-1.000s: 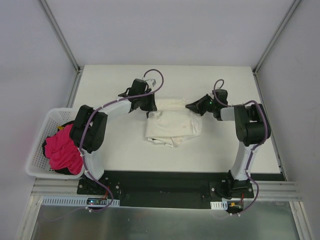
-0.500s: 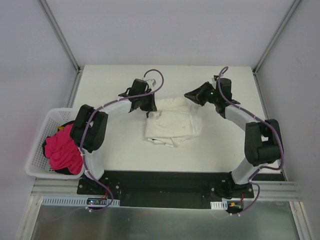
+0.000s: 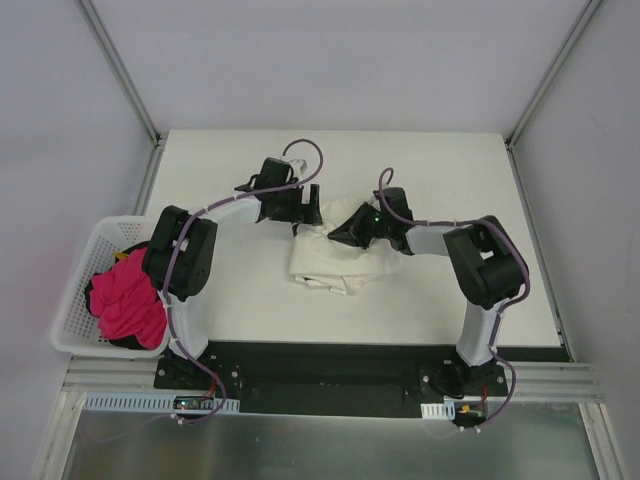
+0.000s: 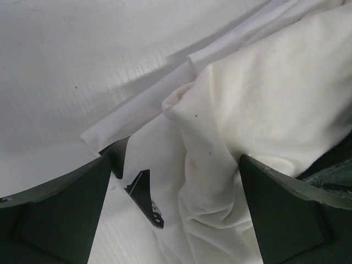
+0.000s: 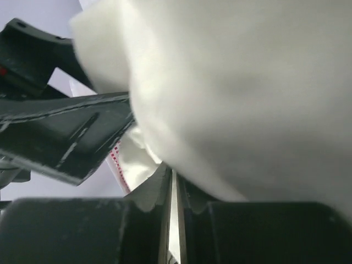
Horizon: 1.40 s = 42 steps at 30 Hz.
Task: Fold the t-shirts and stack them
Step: Smooth out wrinkles on the folded tshirt
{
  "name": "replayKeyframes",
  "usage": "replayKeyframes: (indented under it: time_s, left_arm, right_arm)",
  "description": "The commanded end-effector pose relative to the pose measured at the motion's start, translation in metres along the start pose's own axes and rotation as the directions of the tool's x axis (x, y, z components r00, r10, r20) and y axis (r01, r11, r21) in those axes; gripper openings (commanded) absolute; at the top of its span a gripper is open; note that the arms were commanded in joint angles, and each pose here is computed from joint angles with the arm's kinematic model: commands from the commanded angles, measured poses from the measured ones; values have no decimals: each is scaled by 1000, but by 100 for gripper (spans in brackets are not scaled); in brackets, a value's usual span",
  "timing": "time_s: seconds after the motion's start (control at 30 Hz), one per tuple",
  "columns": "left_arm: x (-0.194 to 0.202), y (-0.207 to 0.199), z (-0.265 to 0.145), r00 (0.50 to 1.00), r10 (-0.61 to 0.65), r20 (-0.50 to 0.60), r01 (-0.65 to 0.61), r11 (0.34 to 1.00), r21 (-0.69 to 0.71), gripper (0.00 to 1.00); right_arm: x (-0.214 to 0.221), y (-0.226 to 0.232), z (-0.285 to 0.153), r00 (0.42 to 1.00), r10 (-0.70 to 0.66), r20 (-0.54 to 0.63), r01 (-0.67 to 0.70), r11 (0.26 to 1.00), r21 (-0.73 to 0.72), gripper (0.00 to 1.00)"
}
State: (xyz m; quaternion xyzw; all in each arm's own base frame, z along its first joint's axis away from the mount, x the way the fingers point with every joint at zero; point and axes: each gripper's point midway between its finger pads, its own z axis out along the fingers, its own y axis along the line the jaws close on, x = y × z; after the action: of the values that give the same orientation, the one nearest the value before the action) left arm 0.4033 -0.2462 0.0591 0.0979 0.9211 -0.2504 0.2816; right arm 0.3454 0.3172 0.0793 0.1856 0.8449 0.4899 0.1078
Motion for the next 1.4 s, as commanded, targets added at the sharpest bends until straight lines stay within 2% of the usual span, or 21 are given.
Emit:
replayKeyframes:
  time_s: [0.0,0.17,0.37,0.5,0.57,0.67,0.7,0.77,0.9,1.1,1.37]
  left_arm:
    - [-10,-10,-11,999,30,14,-30,999,26,99]
    - [-25,-17,-42,997,40,60,-40,999,-6,99]
    - [-76,-47,-119,964,57,259,-55,998,-13,99]
    - [-101,-73,-175,922,45,384,-62,998,31,99]
    - [-101,-87,-186,920,10,391,-50,994,94,99]
    - [-89,-102,-184,925,-45,377,-32,980,197,99]
    - [-73,-99,-172,938,-62,340,-14,976,216,99]
    - [-65,-97,-162,940,-99,327,19,971,238,99]
    - [-30,-81,-126,963,-138,230,81,967,240,99]
    - [-2,-83,-94,973,-189,134,142,943,302,99]
    - [28,-87,-74,975,-217,34,196,928,318,99]
  right_arm:
    - [-4,-4,5,998,54,11,-53,997,-49,9]
    - [-10,-18,11,995,103,11,-102,994,-46,9]
    - [-9,-34,16,987,159,9,-158,986,-46,9]
    - [-8,-37,13,985,172,14,-171,983,-61,9]
    - [-8,-37,12,985,170,15,-168,983,-67,9]
    - [-11,-35,9,985,170,24,-167,983,-79,9]
    - [-12,-35,8,986,165,30,-162,984,-80,9]
    - [-14,-36,6,985,166,36,-163,983,-80,9]
    - [-16,-37,3,986,160,44,-156,984,-81,10]
    - [-22,-37,2,986,160,55,-155,984,-84,10]
    - [-25,-40,4,983,178,47,-174,981,-83,11]
